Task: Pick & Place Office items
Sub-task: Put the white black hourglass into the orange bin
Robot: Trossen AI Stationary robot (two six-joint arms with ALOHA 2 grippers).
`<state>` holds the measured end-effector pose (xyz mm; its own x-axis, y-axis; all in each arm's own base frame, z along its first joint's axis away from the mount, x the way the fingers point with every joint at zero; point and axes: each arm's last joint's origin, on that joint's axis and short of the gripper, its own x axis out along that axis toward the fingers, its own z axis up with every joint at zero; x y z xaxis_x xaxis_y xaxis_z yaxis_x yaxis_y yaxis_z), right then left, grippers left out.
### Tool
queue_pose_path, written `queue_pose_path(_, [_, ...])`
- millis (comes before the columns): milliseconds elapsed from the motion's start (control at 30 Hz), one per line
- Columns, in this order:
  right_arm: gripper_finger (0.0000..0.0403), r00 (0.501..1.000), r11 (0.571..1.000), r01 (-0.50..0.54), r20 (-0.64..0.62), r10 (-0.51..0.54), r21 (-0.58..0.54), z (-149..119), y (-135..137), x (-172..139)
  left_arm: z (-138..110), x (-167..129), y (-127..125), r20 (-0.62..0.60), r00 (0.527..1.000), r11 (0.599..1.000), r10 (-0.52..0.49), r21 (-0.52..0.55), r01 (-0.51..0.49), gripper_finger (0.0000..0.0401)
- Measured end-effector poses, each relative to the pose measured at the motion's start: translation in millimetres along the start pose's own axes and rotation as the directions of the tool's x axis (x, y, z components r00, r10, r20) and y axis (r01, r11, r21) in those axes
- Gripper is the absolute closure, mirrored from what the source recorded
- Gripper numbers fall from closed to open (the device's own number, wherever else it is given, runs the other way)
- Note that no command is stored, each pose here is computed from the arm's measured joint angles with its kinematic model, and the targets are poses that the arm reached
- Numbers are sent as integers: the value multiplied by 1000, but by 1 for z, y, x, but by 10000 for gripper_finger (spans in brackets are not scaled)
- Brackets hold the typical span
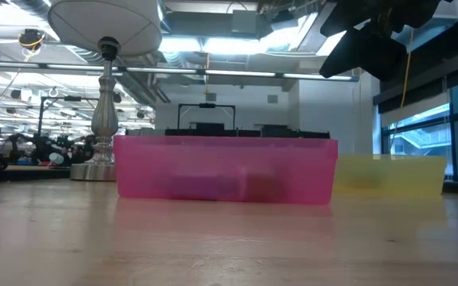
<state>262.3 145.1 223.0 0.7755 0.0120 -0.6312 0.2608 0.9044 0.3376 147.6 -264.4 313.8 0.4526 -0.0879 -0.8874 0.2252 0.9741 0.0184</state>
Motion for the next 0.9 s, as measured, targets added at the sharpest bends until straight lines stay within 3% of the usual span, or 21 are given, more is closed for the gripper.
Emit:
queue_pose_path(133, [138, 1000, 1000, 0, 0, 0, 0, 0, 0, 0, -6, -1, 1, -46, 999, 1000, 14, 18, -13, 65])
queue_pose_path(500, [138, 1000, 1000, 0, 0, 0, 0, 0, 0, 0, -32, 29, 1, -255, 967, 991, -29, -134, -5, 65])
queue_pose_path(900, [138, 1000, 1000, 0, 0, 0, 0, 0, 0, 0, -58, 42, -3, -294, 956, 992, 15, -115, -51, 64])
